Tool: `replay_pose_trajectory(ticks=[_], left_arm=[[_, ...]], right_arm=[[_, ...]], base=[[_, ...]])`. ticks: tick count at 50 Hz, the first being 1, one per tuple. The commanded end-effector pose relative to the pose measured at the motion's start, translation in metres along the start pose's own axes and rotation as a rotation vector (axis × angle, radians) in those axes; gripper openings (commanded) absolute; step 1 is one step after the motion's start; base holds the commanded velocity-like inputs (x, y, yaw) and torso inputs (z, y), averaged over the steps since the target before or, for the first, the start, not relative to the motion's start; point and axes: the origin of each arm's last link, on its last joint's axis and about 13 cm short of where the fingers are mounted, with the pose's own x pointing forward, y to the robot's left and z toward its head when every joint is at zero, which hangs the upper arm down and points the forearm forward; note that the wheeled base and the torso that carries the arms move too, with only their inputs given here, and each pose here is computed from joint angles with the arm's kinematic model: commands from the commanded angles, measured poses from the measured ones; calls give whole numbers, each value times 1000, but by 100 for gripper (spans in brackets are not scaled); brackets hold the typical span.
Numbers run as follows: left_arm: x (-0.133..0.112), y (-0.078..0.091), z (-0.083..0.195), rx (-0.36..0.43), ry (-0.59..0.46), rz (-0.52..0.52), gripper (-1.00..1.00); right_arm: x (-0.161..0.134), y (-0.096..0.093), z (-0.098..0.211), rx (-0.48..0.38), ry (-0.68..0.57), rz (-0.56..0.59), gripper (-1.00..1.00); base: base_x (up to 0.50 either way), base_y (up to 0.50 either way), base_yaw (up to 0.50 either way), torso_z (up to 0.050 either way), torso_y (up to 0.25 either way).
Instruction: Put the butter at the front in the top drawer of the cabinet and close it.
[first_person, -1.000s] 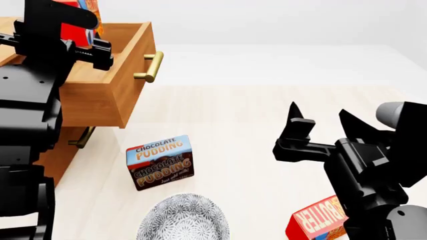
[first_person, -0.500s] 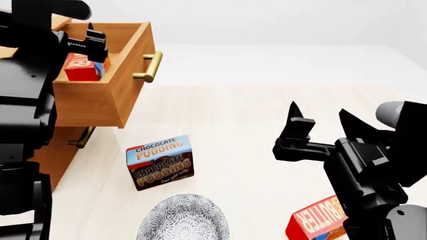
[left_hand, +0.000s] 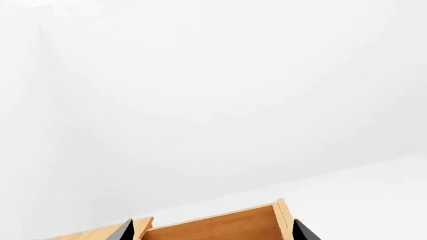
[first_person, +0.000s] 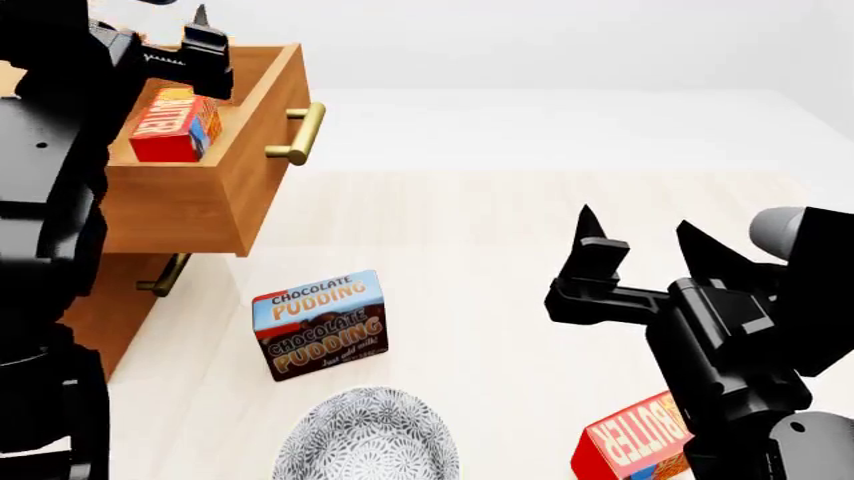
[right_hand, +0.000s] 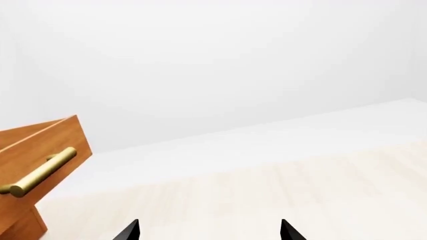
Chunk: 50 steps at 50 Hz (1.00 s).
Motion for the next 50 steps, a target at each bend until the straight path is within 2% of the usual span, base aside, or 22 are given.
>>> replay_pose_trajectory(ticks=[1,14,25,36,50], left_arm=[[-27,-30,32,-90,-166,-200,100],[-55,-84,26,-188,-181,-467,100],[-65,-111,5,-224,-87,-590,100],[-58,-122,-19,-226,18,-603,100],[-40,-122,-45,-226,117,-542,100]], right_arm=[[1,0,-2,0,3,0,100],[-1,-3,-3,3,7,-13,100],[-1,-4,-3,6,13,-14,100],[1,-2,-3,0,17,-14,100],[1,-2,-3,-2,21,-13,100]], base=[[0,0,0,0,0],[0,0,0,0,0],[0,0,0,0,0],[0,0,0,0,0],[0,0,0,0,0]])
